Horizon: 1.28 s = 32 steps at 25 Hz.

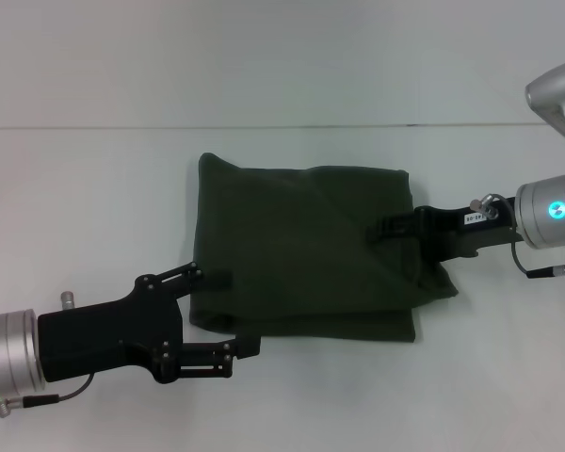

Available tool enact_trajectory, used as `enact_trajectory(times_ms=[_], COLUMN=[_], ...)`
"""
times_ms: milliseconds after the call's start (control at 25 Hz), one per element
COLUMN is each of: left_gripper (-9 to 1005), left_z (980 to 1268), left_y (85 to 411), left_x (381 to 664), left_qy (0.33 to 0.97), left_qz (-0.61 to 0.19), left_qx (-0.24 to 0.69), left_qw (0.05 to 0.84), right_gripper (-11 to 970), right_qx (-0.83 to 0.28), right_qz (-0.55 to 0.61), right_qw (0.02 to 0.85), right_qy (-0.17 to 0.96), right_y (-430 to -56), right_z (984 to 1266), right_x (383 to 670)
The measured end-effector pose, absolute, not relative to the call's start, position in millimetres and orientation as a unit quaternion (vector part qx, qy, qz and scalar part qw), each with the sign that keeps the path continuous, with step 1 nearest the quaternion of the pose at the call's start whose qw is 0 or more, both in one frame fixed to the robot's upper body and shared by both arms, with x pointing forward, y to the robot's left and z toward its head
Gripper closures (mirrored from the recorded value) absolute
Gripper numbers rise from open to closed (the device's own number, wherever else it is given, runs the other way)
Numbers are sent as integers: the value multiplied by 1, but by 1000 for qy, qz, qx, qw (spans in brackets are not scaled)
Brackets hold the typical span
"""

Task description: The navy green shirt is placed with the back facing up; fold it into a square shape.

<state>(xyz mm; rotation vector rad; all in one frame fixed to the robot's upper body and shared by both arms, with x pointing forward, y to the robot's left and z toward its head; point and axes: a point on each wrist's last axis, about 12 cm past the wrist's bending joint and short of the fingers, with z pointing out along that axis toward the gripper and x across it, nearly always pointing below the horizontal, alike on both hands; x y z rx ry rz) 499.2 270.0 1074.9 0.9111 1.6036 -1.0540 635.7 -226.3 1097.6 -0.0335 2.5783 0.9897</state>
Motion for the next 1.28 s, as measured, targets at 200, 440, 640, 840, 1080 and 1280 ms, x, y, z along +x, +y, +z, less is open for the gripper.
enact_trajectory(times_ms=[200, 440, 640, 840, 1080, 1280], left_gripper=[46, 46, 47, 47, 46, 47], left_z=[1075, 1074, 1074, 1073, 1074, 1074], left_y=[272, 272, 272, 271, 271, 270], left_x=[499, 498, 497, 497, 496, 495], left_qy=[661, 662, 662, 661, 659, 658], left_qz=[-433, -434, -435, -437, -440, -442], left_qx=[368, 365, 363, 362, 361, 361], left_qw=[490, 490, 491, 491, 491, 492], right_gripper=[62, 63, 99, 273, 542, 649], right_qx=[-12, -6, -3, -5, -10, -11], right_qz=[356, 361, 352, 349, 347, 347], right_qw=[187, 193, 193, 192, 188, 188], right_qy=[916, 913, 916, 917, 919, 919], right_y=[-225, -229, -235, -235, -233, -232], right_z=[1097, 1099, 1099, 1097, 1095, 1095], right_x=[635, 635, 636, 635, 633, 633])
